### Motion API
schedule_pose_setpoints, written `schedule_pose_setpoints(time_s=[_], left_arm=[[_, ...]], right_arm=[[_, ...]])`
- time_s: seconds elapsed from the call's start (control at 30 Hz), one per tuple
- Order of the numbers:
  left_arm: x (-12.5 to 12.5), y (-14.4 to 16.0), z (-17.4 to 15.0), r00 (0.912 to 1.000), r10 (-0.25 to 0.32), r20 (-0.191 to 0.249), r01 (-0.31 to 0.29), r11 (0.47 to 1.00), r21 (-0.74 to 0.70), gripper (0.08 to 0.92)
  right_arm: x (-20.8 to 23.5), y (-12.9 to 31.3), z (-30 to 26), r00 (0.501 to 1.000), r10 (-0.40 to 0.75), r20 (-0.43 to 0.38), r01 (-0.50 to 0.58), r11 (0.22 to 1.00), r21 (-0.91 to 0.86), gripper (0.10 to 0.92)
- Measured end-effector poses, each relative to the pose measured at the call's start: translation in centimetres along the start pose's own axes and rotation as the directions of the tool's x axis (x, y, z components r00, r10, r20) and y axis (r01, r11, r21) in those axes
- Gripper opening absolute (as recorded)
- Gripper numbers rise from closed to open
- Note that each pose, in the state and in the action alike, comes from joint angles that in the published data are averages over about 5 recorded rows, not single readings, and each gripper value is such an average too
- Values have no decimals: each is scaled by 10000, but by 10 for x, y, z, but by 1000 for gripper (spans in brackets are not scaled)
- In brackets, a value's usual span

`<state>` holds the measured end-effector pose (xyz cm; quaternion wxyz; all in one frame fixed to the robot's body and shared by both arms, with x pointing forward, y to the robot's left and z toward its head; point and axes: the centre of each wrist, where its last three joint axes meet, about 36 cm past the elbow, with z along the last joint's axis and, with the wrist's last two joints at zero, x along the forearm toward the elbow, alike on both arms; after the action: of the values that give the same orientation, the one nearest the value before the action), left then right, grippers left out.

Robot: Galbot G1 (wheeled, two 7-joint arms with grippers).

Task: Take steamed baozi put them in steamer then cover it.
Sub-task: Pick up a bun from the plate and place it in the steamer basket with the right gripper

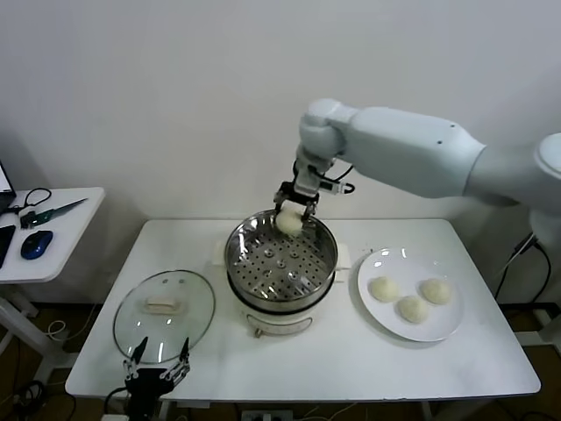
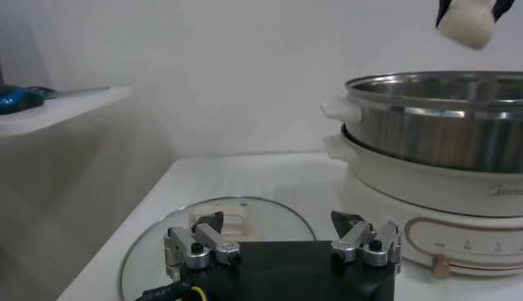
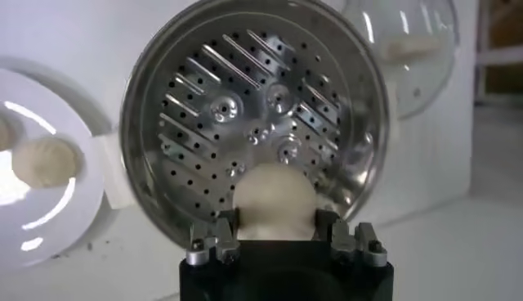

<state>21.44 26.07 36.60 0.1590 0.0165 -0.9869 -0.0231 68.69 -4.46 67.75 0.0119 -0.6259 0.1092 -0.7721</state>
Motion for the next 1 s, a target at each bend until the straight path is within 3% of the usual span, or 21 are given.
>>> schedule_pose_setpoints(time_s=[0.33,0.77,1.0], left_arm=[[0,0,1,10000,-11,1,11,10000,13,823],[-1,0,0,10000,-11,76,11,10000,13,823],[-3,0,0,9999,-44,107,43,10000,20,823]], right_arm=[[-53,-16,-6,9979,-641,-35,642,9945,826,619],[-83,-18,4,9965,-820,-136,828,9937,759,621],[-85,-19,11,9980,-617,-142,624,9961,623,773]])
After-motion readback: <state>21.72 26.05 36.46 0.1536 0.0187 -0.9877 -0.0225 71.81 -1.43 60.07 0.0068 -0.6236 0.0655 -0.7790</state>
